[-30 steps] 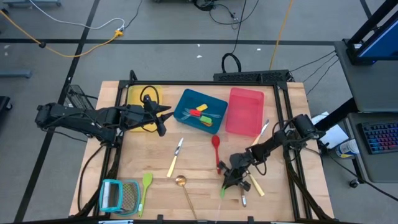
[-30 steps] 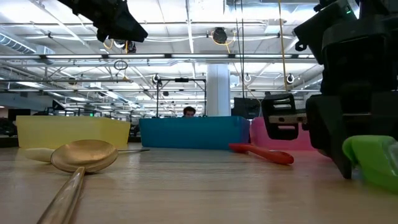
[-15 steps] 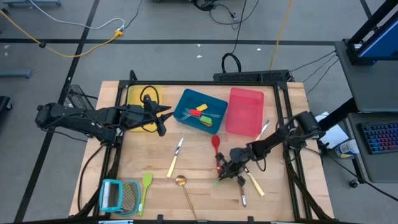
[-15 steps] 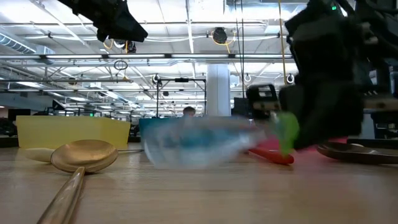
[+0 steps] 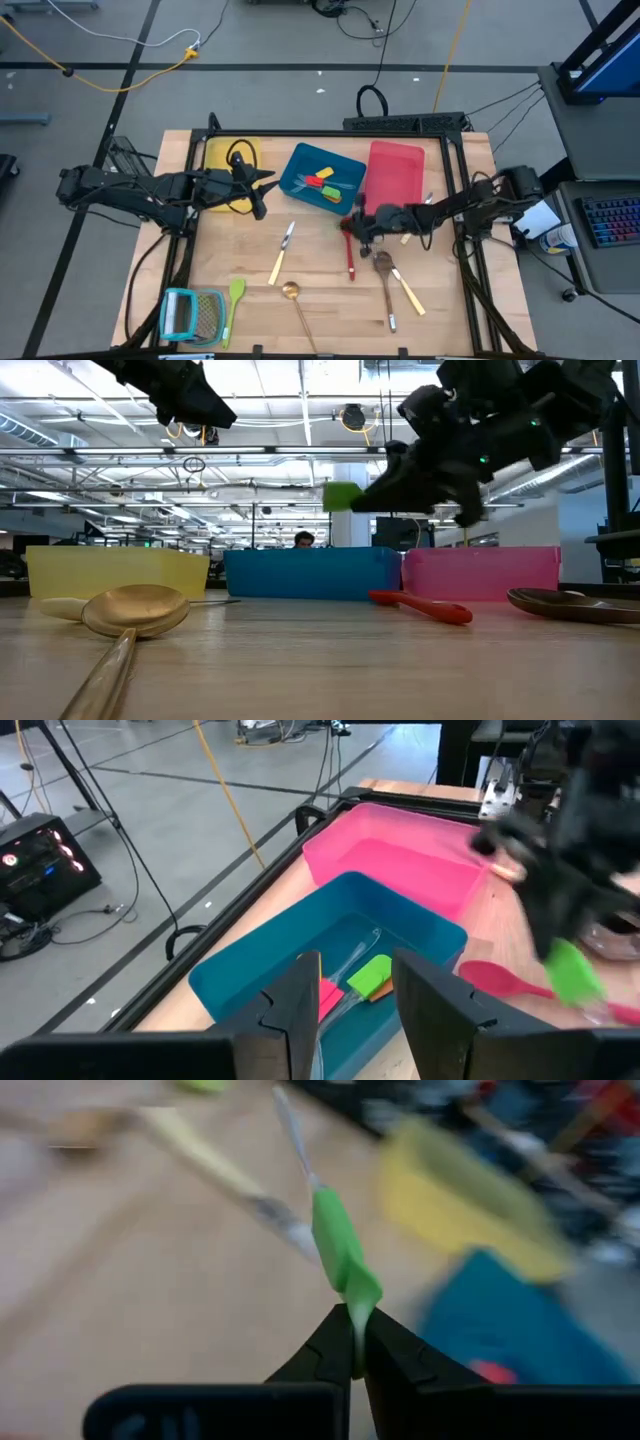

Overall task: Pick & Place Kitchen Items
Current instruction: Put the green spatula into the blue bin

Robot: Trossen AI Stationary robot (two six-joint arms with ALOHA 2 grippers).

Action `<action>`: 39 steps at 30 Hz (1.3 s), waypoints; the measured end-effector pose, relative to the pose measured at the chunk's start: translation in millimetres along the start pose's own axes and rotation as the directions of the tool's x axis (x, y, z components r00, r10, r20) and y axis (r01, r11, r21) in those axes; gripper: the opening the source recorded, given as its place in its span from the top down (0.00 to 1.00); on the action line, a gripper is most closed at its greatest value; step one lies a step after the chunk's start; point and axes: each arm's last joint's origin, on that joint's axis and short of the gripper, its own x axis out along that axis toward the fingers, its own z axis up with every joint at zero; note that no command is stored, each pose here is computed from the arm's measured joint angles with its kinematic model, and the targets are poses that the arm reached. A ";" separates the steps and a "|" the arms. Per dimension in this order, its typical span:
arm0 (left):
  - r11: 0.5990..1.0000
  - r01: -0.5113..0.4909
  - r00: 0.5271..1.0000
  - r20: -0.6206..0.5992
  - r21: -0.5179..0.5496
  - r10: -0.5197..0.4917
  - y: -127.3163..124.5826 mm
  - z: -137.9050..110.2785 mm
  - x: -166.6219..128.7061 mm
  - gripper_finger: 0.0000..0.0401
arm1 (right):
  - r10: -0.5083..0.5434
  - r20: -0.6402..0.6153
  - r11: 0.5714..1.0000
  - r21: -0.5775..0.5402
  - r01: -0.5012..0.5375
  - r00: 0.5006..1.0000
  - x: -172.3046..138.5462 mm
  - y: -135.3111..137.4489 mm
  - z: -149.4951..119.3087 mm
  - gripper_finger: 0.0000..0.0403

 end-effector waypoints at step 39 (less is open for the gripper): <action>0.985 -0.045 0.998 -0.024 0.164 0.050 1.7 -2.9 0.0 0.67 | -0.322 -0.546 0.861 0.172 0.479 0.774 52.4 -81.2 -49.1 0.96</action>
